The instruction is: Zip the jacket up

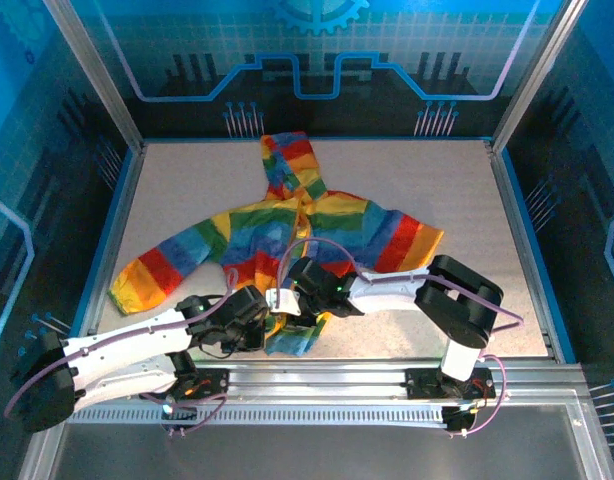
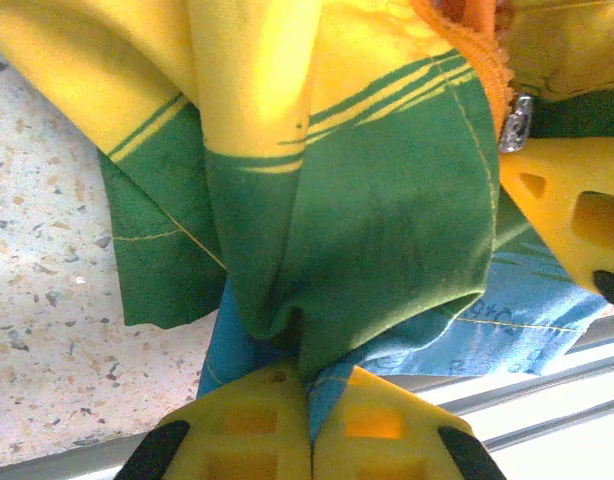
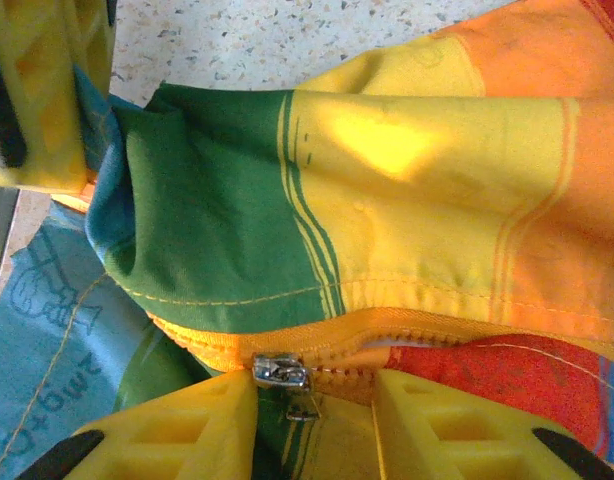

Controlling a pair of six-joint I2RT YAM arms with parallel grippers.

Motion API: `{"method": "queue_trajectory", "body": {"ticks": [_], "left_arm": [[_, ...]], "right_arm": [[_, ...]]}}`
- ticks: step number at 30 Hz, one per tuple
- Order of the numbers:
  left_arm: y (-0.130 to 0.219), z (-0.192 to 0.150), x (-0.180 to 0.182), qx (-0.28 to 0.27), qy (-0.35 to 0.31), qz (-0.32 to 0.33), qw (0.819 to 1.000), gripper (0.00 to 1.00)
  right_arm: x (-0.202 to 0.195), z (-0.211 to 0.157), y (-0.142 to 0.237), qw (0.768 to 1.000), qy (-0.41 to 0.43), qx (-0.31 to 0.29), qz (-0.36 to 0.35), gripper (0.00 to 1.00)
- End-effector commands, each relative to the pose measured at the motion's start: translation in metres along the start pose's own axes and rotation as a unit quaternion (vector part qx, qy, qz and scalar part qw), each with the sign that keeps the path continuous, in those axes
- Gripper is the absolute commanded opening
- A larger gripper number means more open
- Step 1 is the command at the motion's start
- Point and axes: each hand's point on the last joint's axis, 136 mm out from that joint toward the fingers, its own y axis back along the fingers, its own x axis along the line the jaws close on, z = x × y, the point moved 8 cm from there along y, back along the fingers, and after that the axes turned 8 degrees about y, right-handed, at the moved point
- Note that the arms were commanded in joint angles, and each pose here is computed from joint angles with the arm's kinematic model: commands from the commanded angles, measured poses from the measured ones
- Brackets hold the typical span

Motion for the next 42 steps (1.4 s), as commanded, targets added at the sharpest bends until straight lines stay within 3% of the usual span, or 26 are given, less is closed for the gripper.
{"method": "queue_trajectory", "body": {"ticks": [1,9,14,20,30,39,42], "left_arm": [[0.004,0.001,0.002,0.000,-0.006,0.009,1.000,0.00],[0.009,0.000,0.005,-0.010,-0.006,0.007,1.000,0.00],[0.019,0.002,0.005,-0.024,-0.015,0.010,1.000,0.00],[0.030,0.002,0.005,-0.035,-0.023,0.008,0.999,0.00],[0.041,0.005,-0.001,-0.057,-0.038,-0.025,0.997,0.00],[0.038,0.007,-0.004,-0.064,-0.045,-0.035,0.996,0.00],[0.037,0.006,-0.003,-0.062,-0.046,-0.035,0.996,0.00]], "right_arm": [[0.000,0.001,-0.007,1.000,-0.006,-0.010,0.014,0.35],[-0.009,-0.002,0.000,1.000,-0.005,-0.006,-0.016,0.10],[-0.015,-0.002,0.010,0.999,-0.006,0.012,-0.035,0.00],[-0.030,-0.001,0.022,0.996,-0.009,0.036,-0.081,0.00],[-0.044,0.011,0.032,0.994,-0.035,0.031,-0.099,0.00],[-0.022,0.011,0.019,0.998,-0.011,-0.054,-0.003,0.00],[-0.022,0.012,0.016,0.998,-0.016,-0.060,0.008,0.12]]}}
